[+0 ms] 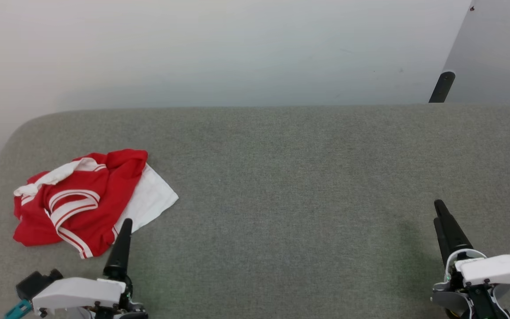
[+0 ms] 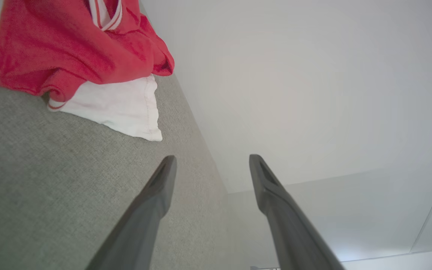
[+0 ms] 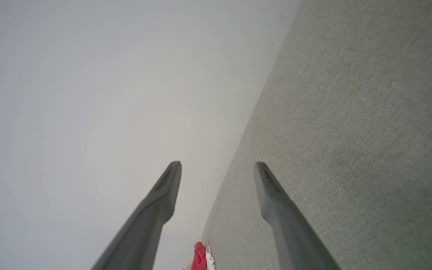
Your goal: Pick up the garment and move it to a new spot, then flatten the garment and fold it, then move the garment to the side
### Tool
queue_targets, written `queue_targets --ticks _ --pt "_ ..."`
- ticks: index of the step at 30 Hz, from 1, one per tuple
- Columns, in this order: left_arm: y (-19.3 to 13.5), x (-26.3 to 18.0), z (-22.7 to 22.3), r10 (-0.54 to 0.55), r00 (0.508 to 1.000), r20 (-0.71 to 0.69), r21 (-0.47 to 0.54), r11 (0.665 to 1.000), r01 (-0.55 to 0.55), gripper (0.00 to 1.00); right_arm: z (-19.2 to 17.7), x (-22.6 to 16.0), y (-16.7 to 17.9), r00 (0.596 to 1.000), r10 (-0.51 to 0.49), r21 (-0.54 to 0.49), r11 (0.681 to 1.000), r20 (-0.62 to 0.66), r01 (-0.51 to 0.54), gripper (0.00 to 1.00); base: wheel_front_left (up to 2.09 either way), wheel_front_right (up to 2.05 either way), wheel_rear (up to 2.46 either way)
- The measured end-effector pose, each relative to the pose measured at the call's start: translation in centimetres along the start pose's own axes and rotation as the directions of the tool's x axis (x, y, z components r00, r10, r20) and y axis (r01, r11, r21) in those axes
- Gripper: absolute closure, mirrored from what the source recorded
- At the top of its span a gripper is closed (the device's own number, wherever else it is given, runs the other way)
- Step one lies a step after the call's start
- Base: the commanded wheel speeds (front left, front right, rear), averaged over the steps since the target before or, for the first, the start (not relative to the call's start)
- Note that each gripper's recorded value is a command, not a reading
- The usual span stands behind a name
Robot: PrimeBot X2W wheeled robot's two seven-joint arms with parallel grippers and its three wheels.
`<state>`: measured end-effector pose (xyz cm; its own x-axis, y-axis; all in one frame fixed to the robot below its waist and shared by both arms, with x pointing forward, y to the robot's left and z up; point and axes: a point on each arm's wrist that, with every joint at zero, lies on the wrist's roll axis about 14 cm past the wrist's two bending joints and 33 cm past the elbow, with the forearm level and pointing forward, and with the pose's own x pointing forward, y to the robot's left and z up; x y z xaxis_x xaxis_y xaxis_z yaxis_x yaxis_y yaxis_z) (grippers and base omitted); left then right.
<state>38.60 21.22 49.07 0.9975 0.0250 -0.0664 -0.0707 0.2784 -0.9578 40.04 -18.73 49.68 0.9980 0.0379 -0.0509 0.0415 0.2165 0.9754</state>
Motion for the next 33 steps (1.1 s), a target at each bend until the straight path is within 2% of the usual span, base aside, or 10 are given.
queue_targets --ticks 6,14,21,33 --pt "0.1 0.1 0.2 0.010 1.000 -0.001 0.143 0.990 -0.010 0.00 -0.5 0.7 0.7 1.000 0.014 -0.133 0.991 -0.026 -0.018 0.00 0.00 0.00 0.00" --pt "-0.2 0.2 0.7 0.005 1.000 0.009 0.341 0.940 -0.008 0.00 -1.1 1.5 1.4 0.998 0.032 -0.300 0.953 -0.058 -0.049 0.00 0.00 0.00 0.00" --pt "-0.5 0.2 1.3 -0.007 1.000 0.021 0.480 0.877 -0.004 0.00 -1.5 2.1 2.0 0.996 0.045 -0.439 0.895 -0.081 -0.076 0.00 0.00 0.00 0.00" --pt "-1.2 0.4 2.0 -0.042 0.999 0.028 0.661 0.751 0.013 0.00 -1.4 2.6 2.3 0.994 0.051 -0.636 0.765 -0.095 -0.100 0.00 0.00 0.00 0.00"
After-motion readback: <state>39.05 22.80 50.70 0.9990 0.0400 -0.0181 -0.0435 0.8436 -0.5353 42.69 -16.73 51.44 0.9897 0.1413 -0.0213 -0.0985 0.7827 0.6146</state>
